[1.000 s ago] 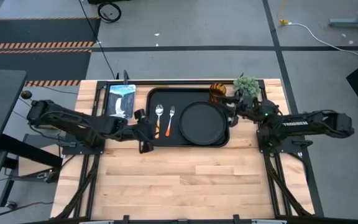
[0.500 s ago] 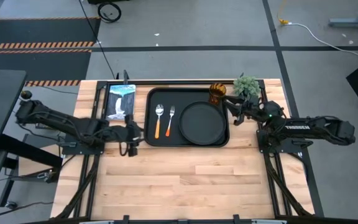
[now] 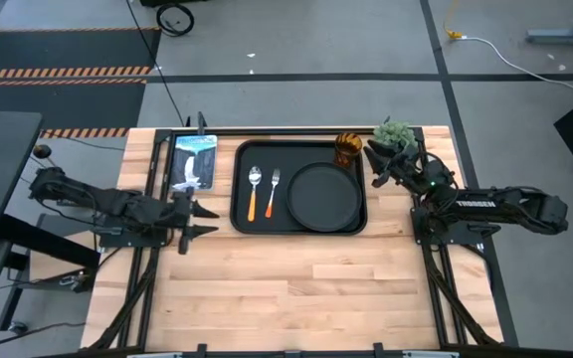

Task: Pick and place plate/cup/fork/spoon on tray
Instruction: Return to Home Position

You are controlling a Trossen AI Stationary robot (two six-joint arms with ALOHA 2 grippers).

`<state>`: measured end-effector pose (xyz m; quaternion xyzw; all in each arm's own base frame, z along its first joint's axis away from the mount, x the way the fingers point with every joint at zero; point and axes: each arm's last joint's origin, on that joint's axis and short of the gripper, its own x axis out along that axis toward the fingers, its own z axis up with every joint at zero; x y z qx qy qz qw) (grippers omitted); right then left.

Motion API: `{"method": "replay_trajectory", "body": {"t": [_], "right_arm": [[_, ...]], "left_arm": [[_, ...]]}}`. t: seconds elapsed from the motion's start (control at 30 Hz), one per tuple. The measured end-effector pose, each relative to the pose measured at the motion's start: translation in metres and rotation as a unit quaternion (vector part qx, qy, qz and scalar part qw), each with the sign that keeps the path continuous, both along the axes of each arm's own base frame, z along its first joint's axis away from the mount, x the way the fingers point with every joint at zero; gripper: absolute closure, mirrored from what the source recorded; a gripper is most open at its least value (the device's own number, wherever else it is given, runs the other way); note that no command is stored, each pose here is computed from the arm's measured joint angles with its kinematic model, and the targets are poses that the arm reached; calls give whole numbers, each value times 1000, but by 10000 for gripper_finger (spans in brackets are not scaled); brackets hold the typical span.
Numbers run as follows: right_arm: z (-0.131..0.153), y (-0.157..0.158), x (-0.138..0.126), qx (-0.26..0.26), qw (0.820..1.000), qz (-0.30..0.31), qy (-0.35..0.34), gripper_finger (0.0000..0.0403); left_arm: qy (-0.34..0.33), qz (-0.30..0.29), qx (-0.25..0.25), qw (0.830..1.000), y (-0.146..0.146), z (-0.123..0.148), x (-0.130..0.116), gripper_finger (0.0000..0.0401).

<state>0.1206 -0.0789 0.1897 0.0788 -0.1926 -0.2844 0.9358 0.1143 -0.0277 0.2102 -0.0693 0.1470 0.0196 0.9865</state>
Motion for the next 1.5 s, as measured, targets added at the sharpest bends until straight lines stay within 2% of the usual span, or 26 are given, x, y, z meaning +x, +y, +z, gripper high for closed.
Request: {"method": "replay_trajectory", "body": {"t": [0.27,0.6,1.03,1.5], "right_arm": [[0,0,0,0,1000,0,0,243],[0,0,0,0,1000,0,1,243],[0,0,0,0,1000,0,1,243],[0,0,0,0,1000,0,1,243]], "left_arm": [[-53,-28,-30,998,0,-16,-15,229],[-88,-58,-43,993,-3,-20,-24,229],[-77,-69,-39,994,-4,-22,-25,229],[-95,-132,4,987,-10,-20,-30,229]]}}
